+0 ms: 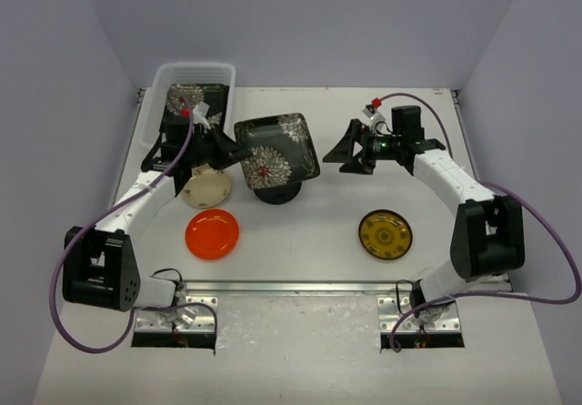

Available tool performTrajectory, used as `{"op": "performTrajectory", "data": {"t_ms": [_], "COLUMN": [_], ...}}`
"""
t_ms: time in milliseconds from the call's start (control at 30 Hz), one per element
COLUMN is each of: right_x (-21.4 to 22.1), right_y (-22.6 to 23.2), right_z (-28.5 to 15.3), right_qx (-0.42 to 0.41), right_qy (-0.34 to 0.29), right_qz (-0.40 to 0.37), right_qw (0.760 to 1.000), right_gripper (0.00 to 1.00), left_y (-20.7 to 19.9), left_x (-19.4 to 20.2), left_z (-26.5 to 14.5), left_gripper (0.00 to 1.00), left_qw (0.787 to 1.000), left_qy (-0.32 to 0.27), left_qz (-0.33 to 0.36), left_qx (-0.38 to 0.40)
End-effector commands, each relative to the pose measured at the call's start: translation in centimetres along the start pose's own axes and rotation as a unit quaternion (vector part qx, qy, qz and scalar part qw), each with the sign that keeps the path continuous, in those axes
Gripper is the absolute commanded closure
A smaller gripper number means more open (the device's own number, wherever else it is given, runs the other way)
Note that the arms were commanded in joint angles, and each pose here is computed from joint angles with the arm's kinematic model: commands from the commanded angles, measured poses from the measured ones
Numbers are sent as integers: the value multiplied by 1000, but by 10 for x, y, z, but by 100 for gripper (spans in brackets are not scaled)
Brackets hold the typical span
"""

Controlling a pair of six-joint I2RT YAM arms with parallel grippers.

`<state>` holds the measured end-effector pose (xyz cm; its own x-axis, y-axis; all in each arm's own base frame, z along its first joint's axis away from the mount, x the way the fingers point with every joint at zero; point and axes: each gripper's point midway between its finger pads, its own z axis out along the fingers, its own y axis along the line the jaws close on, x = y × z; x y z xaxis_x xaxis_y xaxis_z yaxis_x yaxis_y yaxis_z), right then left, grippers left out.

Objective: Place the plates into the plastic bin on the countertop

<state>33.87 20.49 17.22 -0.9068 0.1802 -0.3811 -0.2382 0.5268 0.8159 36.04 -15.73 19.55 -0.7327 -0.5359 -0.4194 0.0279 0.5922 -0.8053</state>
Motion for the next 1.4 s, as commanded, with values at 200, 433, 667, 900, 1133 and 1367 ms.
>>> {"op": "performTrajectory", "data": {"t_ms": [200, 433, 667, 900, 1133, 1367], "right_x": [28, 81, 95, 97, 100, 100], "right_y": [-9, 5, 5, 6, 6, 4], "right_z": [-39, -43, -50, -50, -49, -48], "right_qx": [13, -81, -72, -74, -84, -81], "right_qy": [-86, -61, -70, -62, -59, -58], "right_qz": [14, 41, 27, 20, 20, 19], "right_qw": [996, 994, 995, 995, 995, 995], "right_gripper": [1, 1, 1, 1, 1, 1], "left_y": [44, 94, 131, 135, 154, 156], "left_x": [-205, -276, -314, -314, -304, -295], "left_z": [-85, -77, -23, 6, 24, 31], "left_gripper": [100, 100, 100, 100, 50, 0], "left_qw": [894, 825, 824, 830, 826, 829], "left_qy": [-379, -475, -457, -445, -431, -412], "left_qz": [-234, -292, -320, -321, -343, -345], "left_qx": [-44, -92, -95, -99, -117, -157]}}
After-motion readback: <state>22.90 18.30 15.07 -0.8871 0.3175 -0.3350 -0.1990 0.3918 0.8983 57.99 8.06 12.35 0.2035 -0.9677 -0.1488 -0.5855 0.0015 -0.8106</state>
